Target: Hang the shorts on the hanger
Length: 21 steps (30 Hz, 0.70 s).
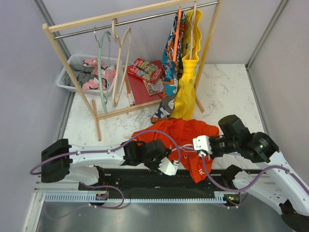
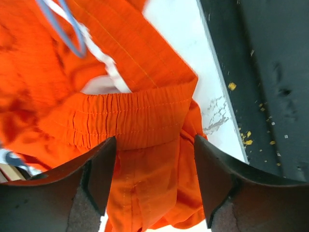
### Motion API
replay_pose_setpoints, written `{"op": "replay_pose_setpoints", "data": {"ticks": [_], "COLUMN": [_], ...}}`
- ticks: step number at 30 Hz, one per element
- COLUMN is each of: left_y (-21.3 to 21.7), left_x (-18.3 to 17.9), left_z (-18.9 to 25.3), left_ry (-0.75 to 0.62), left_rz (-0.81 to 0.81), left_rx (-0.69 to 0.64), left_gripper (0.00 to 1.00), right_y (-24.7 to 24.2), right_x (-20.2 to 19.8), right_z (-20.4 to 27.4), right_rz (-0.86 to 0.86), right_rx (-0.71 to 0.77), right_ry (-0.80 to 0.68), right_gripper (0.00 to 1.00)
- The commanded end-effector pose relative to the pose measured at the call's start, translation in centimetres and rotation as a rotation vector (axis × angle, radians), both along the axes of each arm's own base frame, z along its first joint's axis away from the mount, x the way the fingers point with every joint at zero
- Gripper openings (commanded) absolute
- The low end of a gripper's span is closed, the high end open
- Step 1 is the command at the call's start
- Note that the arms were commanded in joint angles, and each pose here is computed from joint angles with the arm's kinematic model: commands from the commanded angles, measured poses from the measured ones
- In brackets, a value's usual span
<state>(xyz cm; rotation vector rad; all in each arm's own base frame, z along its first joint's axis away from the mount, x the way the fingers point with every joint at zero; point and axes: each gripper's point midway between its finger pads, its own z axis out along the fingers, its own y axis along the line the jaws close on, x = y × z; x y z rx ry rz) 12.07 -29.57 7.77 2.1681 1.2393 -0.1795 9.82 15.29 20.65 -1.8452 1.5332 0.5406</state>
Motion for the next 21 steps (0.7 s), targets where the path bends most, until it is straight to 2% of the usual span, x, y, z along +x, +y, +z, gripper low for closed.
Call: {"op": "replay_pose_setpoints", "data": {"ticks": [1, 2, 3, 5, 6, 7, 9, 10, 13, 21], "left_y": [-0.2, 0.1, 0.1, 0.3, 0.5, 0.3, 0.6, 0.0, 0.0, -0.1], "left_x": [2.1, 2.0, 2.0, 2.3, 2.6, 3.2, 4.2, 4.2, 3.9, 3.5], "left_z": [-1.1, -1.1, -0.5, 0.4, 1.0, 2.0, 3.5, 5.6, 8.7, 10.3], "left_ry": [-0.098, -0.090, -0.081, -0.085, -0.082, -0.091, -0.065, -0.045, -0.017, 0.038], "left_rz": [0.064, 0.076, 0.095, 0.124, 0.151, 0.176, 0.240, 0.236, 0.216, 0.230], "left_rx": [0.011, 0.014, -0.007, -0.027, -0.043, -0.065, -0.112, -0.186, -0.298, -0.332], "left_gripper": [0.65, 0.60, 0.47, 0.28, 0.11, 0.03, 0.02, 0.02, 0.02, 0.02], "right_y": [0.6, 0.6, 0.7, 0.9, 1.0, 1.1, 1.3, 1.5, 2.3, 4.9], "right_x": [0.5, 0.4, 0.4, 0.3, 0.2, 0.2, 0.3, 0.3, 0.8, 2.4], "right_z": [0.3, 0.3, 0.4, 0.3, 0.4, 0.4, 0.7, 0.9, 1.9, 4.5], "right_rz": [0.006, 0.010, 0.012, 0.018, 0.024, 0.025, 0.030, 0.034, 0.033, 0.024], "right_rx": [0.022, 0.024, 0.028, 0.034, 0.041, 0.044, 0.061, 0.070, 0.123, 0.263], "right_ry": [-0.019, -0.016, -0.014, -0.010, -0.006, -0.008, -0.018, -0.020, -0.046, -0.080], "right_gripper": [0.00, 0.00, 0.00, 0.00, 0.00, 0.00, 0.00, 0.00, 0.00, 0.00]}}
